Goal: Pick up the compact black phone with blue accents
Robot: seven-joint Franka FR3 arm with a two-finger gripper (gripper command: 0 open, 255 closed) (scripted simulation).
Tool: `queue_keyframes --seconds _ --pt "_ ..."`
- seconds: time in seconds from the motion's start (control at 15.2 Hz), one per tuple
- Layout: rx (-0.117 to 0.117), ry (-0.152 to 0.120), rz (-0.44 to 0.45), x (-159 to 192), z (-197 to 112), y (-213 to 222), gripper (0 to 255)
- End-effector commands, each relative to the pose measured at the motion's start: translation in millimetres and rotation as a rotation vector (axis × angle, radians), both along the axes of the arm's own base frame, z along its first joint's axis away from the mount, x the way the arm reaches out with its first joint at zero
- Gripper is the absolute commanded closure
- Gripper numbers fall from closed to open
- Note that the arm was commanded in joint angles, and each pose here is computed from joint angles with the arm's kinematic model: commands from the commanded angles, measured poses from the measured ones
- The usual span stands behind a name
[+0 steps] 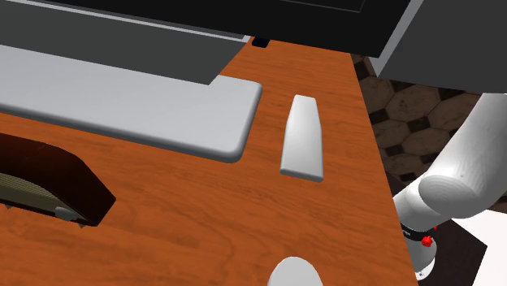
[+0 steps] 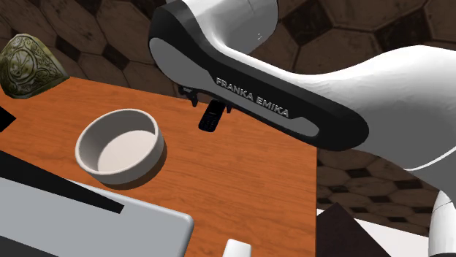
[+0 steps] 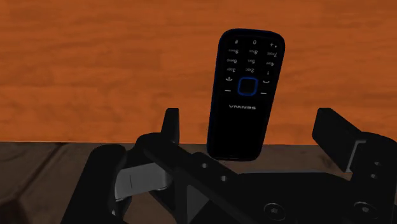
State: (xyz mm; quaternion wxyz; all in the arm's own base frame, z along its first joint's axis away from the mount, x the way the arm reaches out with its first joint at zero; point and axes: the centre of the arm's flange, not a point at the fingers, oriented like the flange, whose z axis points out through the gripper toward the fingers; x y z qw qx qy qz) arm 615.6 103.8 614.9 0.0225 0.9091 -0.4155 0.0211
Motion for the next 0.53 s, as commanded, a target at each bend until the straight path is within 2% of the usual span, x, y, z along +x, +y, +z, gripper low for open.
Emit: queue_keyframes --seconds 0.0,0.46 --pt "0.002 -0.001 -0.021 5.0 -7.6 -1.1 0" --pt "0.002 -0.001 -0.022 5.0 -37.0 -1.1 0"
